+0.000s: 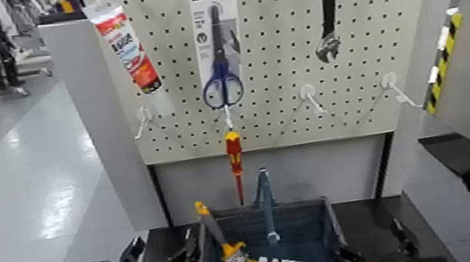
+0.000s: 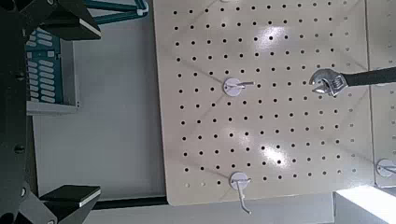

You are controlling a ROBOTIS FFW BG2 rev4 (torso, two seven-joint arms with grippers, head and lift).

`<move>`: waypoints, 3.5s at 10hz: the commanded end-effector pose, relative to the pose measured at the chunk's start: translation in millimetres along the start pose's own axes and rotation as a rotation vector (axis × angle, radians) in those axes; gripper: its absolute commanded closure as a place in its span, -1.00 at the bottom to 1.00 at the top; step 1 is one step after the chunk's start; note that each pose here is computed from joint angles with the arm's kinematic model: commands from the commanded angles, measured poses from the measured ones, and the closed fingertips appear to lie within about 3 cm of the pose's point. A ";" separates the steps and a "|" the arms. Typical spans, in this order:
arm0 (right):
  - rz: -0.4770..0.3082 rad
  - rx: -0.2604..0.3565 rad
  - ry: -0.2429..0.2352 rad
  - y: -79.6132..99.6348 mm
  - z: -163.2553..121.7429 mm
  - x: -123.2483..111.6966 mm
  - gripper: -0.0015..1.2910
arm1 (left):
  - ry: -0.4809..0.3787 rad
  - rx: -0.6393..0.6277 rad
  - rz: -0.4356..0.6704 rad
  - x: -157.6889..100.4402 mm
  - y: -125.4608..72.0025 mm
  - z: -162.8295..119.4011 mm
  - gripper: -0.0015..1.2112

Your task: Grasp the handle of the crate.

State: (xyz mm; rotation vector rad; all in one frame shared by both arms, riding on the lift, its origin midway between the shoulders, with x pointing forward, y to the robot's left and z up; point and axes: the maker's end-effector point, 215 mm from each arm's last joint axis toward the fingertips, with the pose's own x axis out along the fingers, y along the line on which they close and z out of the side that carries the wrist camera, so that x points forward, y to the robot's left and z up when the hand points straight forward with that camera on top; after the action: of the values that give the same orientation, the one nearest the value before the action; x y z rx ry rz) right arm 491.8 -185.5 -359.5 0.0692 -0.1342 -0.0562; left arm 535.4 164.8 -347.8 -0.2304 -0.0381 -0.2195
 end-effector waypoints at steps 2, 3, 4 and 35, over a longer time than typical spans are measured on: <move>0.000 0.002 0.002 -0.1 -0.9 0.3 -0.79 | 0.134 -0.272 -0.155 28.2 -38.5 -13.9 -0.80; 0.000 0.002 0.002 -0.1 -0.9 0.3 -0.79 | 0.176 -0.324 -0.198 33.4 -51.0 -16.8 -0.81; 0.001 0.004 0.003 0.6 -1.1 0.1 -0.79 | 0.216 -0.363 -0.235 36.7 -61.0 -20.3 -0.81; 0.027 0.029 -0.001 11.8 -0.7 2.9 -0.79 | 0.550 -1.289 -0.761 46.8 -205.5 -24.2 0.92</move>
State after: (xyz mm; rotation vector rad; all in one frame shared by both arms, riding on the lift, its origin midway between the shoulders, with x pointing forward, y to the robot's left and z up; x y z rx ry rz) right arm 495.7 -173.0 -358.7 0.0968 -0.1369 -0.0261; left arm 536.7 -45.4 -323.8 -1.4250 0.5970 -1.0535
